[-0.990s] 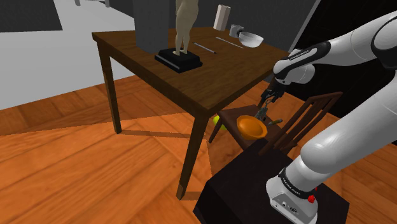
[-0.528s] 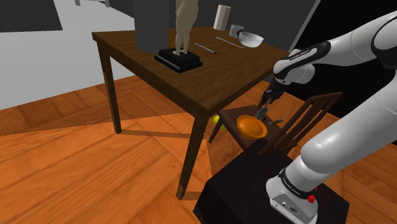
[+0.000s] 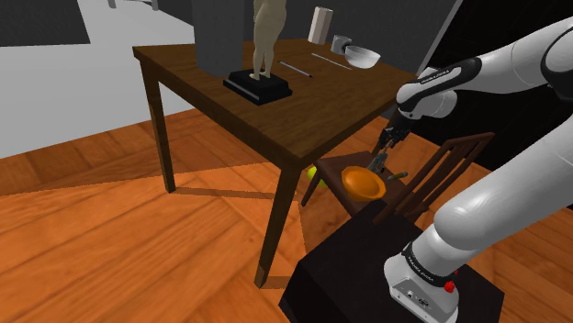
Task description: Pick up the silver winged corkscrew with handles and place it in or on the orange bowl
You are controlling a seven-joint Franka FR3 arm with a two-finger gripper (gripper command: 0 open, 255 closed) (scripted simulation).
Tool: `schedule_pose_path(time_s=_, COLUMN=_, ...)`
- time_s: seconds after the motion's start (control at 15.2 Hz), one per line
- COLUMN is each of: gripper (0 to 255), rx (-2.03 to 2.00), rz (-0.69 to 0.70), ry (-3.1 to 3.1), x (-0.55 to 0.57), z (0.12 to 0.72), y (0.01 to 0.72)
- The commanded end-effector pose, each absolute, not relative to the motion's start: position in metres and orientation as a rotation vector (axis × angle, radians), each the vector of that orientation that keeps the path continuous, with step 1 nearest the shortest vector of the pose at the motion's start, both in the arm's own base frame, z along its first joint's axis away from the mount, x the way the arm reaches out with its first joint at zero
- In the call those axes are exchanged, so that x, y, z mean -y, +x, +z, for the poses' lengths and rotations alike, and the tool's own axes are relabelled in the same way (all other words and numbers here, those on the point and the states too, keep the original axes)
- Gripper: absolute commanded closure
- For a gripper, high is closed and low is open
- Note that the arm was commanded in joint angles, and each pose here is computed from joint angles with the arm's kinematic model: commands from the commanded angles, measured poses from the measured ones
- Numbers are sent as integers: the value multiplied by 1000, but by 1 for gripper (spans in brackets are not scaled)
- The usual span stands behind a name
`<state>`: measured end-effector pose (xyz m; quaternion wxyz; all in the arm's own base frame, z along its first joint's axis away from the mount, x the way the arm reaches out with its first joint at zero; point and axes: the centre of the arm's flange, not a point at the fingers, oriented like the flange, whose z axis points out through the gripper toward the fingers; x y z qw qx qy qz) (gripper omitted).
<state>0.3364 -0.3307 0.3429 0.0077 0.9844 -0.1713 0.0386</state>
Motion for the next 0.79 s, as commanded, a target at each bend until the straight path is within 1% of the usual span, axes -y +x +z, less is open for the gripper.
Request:
schedule_pose_path(time_s=0.0, gripper=255, rx=536, rz=120, ry=3078, x=330, z=353, y=336)
schedule_pose_path(time_s=0.73, gripper=255, rx=536, rz=120, ry=3078, x=330, z=411, y=336)
